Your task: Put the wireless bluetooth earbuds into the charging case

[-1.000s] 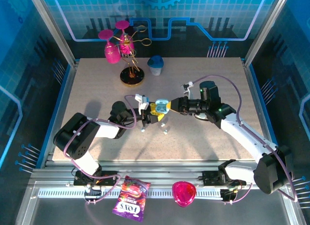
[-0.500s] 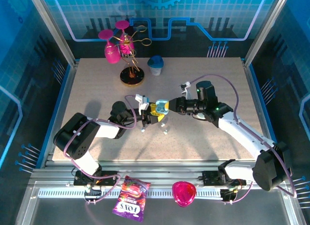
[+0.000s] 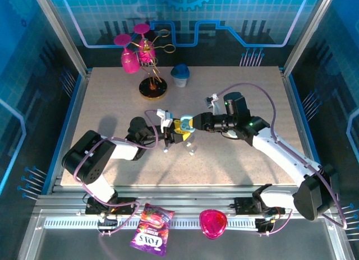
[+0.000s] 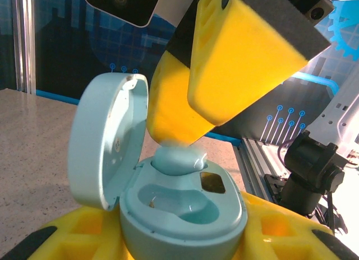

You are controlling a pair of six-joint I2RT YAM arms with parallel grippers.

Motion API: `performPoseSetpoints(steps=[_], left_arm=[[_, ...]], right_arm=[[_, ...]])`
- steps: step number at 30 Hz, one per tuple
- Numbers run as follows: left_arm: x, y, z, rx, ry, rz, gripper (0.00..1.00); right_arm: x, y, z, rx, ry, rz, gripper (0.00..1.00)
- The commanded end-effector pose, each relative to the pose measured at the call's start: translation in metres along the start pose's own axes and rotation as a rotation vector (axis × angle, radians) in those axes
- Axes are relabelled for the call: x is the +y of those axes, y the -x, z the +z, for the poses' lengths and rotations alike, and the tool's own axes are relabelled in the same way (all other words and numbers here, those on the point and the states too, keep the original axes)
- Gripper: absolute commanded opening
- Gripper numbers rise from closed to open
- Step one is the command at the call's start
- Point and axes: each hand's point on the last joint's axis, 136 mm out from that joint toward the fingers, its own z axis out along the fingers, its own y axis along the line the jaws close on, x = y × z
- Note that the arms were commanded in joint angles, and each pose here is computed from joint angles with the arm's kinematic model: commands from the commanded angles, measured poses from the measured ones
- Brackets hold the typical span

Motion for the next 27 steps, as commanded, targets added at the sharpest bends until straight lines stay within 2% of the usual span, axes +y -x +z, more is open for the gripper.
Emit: performPoseSetpoints(steps=[1,10,14,19,27], left_arm=[[-0.007,0.020,0.000,-0.047,-0.021,0.081,0.20],[0.000,0.023,-0.006,-0.063,0.034,0.107,0.20],[0.007,0.036,-0.023,-0.091,0.092,0.133,0.19],[0.003,0.057,-0.036,-0.131,0.138,0.180,0.19],[-0.015,0.091,-0.037,-0.204,0.108,0.215,0.19]], right_arm=[[-0.001,-0.004,-0.003,0.013,-0.040,-0.004,0.42],[0.013,-0.002,-0.028,-0.076,-0.035,-0.160,0.63],[0.002,0.000,-0.039,-0.149,-0.075,-0.158,0.64],[-0.042,-0.003,-0.035,-0.174,-0.175,-0.058,0.64],[-0.083,-0.018,0.013,-0.034,-0.282,-0.019,0.63]])
